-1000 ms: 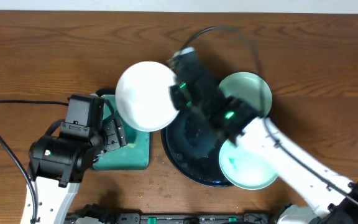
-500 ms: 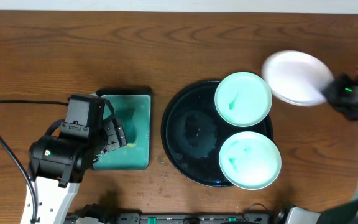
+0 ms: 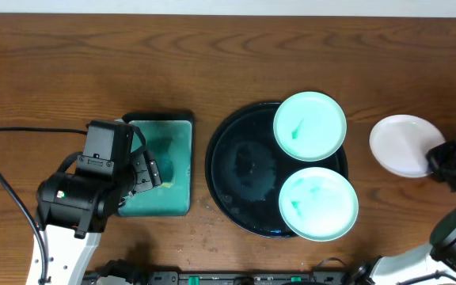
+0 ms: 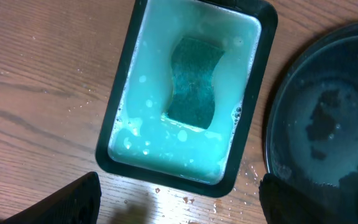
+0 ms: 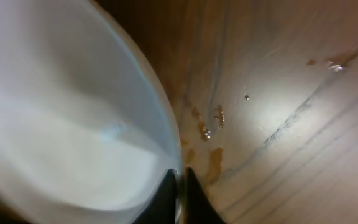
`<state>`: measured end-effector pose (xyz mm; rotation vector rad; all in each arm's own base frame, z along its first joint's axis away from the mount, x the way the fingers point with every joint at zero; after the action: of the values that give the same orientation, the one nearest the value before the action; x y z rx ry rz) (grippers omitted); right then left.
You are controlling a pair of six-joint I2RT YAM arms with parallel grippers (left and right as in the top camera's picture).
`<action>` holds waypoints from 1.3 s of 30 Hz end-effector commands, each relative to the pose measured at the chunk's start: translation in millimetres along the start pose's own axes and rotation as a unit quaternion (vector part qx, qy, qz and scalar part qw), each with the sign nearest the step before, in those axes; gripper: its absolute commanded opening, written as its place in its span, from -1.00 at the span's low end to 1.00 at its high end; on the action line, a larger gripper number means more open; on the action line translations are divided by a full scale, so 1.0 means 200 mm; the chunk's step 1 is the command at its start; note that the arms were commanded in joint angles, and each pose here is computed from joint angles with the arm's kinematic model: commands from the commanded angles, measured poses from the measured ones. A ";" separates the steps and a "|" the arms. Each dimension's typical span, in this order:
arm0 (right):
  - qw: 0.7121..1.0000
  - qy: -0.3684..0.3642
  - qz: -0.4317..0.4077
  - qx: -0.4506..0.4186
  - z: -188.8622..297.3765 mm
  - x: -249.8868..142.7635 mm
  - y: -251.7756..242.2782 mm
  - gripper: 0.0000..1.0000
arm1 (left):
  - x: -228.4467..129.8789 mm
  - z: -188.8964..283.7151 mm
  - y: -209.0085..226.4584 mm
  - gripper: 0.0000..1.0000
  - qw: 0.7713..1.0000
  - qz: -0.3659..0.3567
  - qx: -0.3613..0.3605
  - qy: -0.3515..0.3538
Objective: Clean dirty plates on tray and stack at the side
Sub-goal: 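Carry the white plate right and set it down beside the tray, then grasp the rim of the lower green plate with the right gripper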
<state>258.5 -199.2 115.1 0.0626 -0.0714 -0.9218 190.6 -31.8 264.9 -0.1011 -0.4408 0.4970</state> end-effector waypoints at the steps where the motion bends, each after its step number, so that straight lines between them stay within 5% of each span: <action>1: 0.999 0.006 0.049 0.010 -0.02 -0.03 0.07 -0.15 | 0.02 0.03 0.00 0.64 1.000 0.001 -0.003 -0.009; 2: 0.998 0.005 0.062 0.023 -0.01 -0.04 0.09 0.10 | 0.02 0.03 0.00 0.64 1.000 0.001 -0.003 -0.009; 4: 0.994 -0.003 0.092 0.052 0.03 -0.05 0.16 0.25 | 0.02 0.03 0.00 0.64 1.000 0.001 -0.003 -0.008; 11: 0.962 0.032 0.242 0.127 0.20 -0.33 0.43 0.28 | 0.02 0.03 0.00 0.64 1.000 0.001 -0.003 -0.009; 21: 0.930 0.113 0.344 -0.065 0.00 -0.73 0.41 0.42 | 0.02 0.03 0.00 0.64 1.000 0.001 -0.003 -0.008; 24: 0.926 0.130 0.351 -0.046 -0.10 -0.82 0.42 0.27 | 0.02 0.03 0.00 0.64 1.000 0.001 -0.003 -0.009; 27: 0.922 0.130 0.361 -0.045 -0.13 -0.85 0.42 -0.09 | 0.02 0.03 0.00 0.64 1.000 0.001 -0.003 -0.009; 30: 0.909 0.139 0.393 -0.020 -0.12 -0.87 0.45 -0.96 | 0.02 0.03 0.00 0.64 1.000 0.001 -0.003 -0.009; 39: 0.886 0.094 0.450 0.054 0.02 -0.99 0.57 -0.97 | 0.02 0.03 0.00 0.64 1.000 0.001 -0.003 -0.009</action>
<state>226.1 15.1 106.9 0.1664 0.1149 -0.0310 190.5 -31.8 264.9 -0.1009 -0.4404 0.4969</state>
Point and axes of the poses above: each gripper's point midway between its finger pads, its own z axis back along the fingers, its own y axis along the line the jaws close on, x = y × z, the point moved 7 cm from there along z, back along the fingers, and after that the axes turned 14 degrees about z, right-handed, at the moved point
